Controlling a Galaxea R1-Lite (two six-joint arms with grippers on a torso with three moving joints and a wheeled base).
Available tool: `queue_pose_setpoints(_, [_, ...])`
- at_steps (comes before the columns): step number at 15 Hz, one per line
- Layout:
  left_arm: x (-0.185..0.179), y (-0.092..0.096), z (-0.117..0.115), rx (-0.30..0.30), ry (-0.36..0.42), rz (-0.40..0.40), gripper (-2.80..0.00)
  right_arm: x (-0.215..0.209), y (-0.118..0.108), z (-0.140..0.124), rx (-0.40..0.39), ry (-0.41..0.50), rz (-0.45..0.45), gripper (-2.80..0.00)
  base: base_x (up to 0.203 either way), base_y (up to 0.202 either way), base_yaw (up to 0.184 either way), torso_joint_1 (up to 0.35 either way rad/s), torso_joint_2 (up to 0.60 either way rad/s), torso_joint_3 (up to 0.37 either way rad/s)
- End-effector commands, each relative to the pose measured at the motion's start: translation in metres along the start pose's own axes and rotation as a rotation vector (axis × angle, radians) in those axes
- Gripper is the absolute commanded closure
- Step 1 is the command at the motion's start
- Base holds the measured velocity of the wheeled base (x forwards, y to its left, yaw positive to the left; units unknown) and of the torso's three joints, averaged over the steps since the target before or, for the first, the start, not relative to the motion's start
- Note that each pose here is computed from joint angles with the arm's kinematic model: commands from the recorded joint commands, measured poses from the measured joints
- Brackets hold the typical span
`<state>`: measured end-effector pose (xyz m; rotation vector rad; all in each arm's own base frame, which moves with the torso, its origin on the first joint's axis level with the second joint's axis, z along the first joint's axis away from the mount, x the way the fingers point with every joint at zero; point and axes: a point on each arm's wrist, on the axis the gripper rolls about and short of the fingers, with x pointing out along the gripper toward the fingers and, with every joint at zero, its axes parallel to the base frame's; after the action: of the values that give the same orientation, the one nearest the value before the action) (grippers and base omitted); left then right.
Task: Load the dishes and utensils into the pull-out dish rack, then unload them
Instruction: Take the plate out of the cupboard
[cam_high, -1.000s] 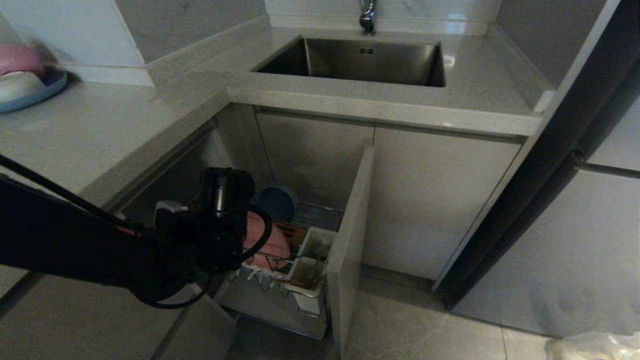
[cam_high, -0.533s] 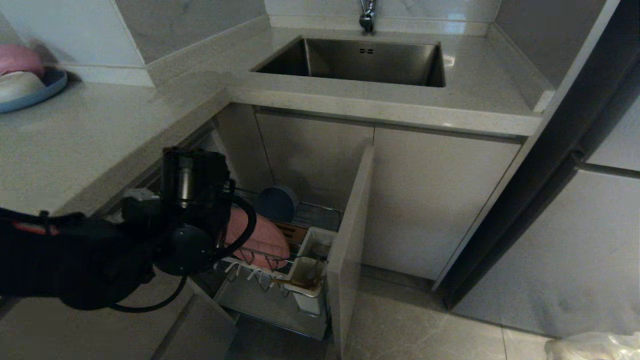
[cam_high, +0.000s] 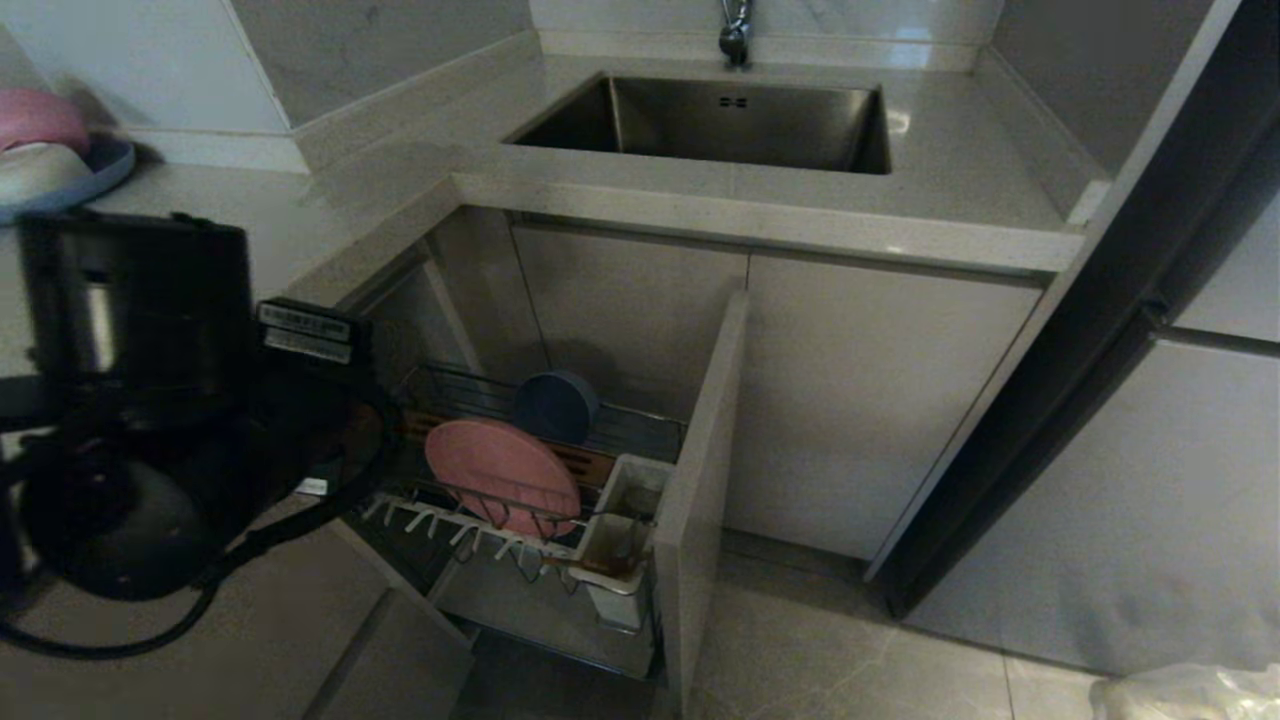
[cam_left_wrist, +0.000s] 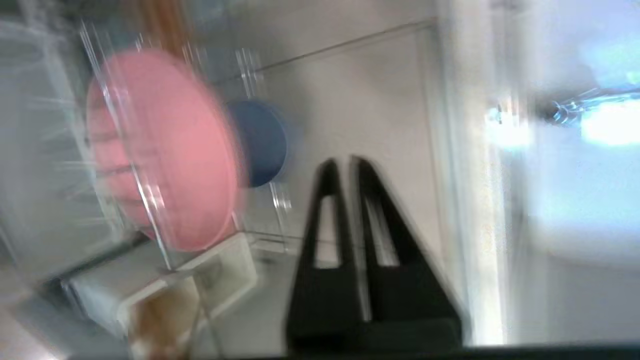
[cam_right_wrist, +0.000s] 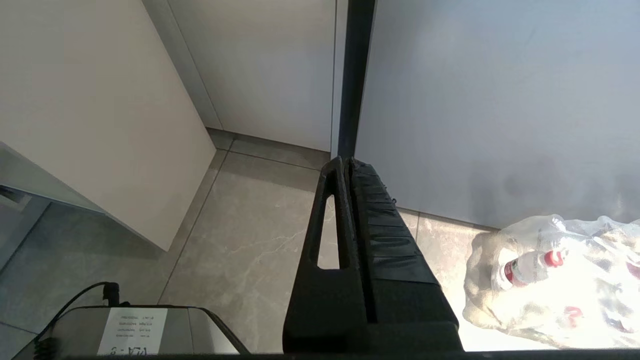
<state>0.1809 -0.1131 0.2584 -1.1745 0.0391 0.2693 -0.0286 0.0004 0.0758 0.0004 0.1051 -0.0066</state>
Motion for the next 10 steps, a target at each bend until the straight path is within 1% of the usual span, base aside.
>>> queue_pose_setpoints(1, [-0.030, -0.010, 0.033, -0.026, -0.024, -0.089, 0.00, 0.000, 0.000, 0.000, 0.000, 0.001, 0.000, 0.00, 0.000, 0.000, 0.000, 0.000, 0.00, 0.000])
queue_pose_setpoints(2, [-0.041, -0.012, 0.047, -0.003, -0.044, -0.118, 0.00, 0.000, 0.000, 0.000, 0.000, 0.001, 0.000, 0.00, 0.000, 0.000, 0.000, 0.000, 0.00, 0.000])
queue_pose_setpoints(3, [-0.051, -0.014, 0.063, 0.041, -0.078, -0.146, 0.00, 0.000, 0.000, 0.000, -0.001, 0.001, 0.000, 0.00, 0.000, 0.000, 0.000, 0.000, 0.00, 0.000])
queue_pose_setpoints(6, [-0.089, -0.010, 0.113, 0.207, -0.223, -0.208, 0.00, 0.000, 0.000, 0.000, -0.001, 0.001, 0.000, 0.00, 0.000, 0.000, 0.000, 0.000, 0.00, 0.000])
queue_pose_setpoints(8, [-0.123, 0.000, 0.144, 0.319, -0.301, -0.289, 0.00, 0.000, 0.000, 0.000, -0.001, 0.001, 0.000, 0.00, 0.000, 0.000, 0.000, 0.000, 0.00, 0.000])
queue_pose_setpoints(9, [-0.144, 0.009, 0.156, 0.388, -0.328, -0.339, 0.00, 0.000, 0.000, 0.000, 0.000, 0.001, 0.000, 0.00, 0.000, 0.000, 0.000, 0.000, 0.00, 0.000])
queue_pose_setpoints(10, [-0.165, 0.021, 0.162, 0.474, -0.349, -0.369, 0.00, 0.000, 0.000, 0.000, 0.000, 0.001, 0.000, 0.00, 0.000, 0.000, 0.000, 0.000, 0.00, 0.000])
